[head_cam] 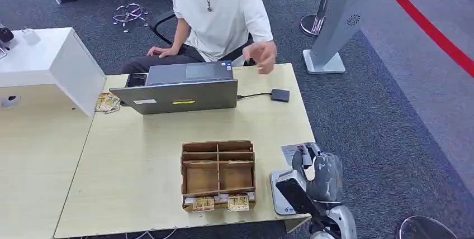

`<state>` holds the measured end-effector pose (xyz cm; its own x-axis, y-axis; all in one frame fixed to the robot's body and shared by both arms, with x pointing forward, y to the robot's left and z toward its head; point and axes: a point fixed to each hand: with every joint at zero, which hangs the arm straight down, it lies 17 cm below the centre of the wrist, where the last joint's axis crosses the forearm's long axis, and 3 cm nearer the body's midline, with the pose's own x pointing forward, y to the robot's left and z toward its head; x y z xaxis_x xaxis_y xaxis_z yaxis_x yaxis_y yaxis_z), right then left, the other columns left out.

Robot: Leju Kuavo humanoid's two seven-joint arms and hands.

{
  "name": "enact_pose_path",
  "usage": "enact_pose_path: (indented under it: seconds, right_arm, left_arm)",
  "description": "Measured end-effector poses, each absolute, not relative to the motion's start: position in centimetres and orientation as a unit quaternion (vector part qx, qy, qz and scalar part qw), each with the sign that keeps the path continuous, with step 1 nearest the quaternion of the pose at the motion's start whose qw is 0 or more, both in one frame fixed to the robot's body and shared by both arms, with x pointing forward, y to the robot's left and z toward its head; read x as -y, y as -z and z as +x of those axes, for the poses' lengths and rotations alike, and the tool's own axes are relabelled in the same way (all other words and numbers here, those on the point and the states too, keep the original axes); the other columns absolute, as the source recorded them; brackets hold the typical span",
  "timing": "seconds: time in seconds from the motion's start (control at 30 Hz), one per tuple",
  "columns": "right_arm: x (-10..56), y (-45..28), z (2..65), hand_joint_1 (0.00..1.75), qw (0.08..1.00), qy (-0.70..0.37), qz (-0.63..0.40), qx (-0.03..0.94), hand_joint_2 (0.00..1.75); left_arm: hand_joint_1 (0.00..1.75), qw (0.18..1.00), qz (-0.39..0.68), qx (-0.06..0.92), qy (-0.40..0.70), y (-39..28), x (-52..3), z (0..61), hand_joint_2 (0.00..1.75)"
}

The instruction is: Pass the card to the sensor for recognition and then transmit it.

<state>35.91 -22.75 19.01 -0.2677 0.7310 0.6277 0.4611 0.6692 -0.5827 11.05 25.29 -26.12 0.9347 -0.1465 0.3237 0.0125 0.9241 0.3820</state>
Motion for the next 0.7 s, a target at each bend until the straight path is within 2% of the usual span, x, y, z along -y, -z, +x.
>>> enact_pose_path:
  seconds: [0.37,0.7]
  right_arm:
    - [18.5,-23.6,36.8,1.75,0.387,-0.186,-0.414,0.803,1.75]
    - [16.3,-26.0,37.8,1.75,0.31,-0.235,-0.491,0.78,1.75]
  left_arm:
    - [0.0,0.964,0.188,0.178,0.059,26.1,-25.2,11.2,0.0]
    - [0.0,0.963,0.181,0.184,0.072,26.1,-24.8,11.6,0.0]
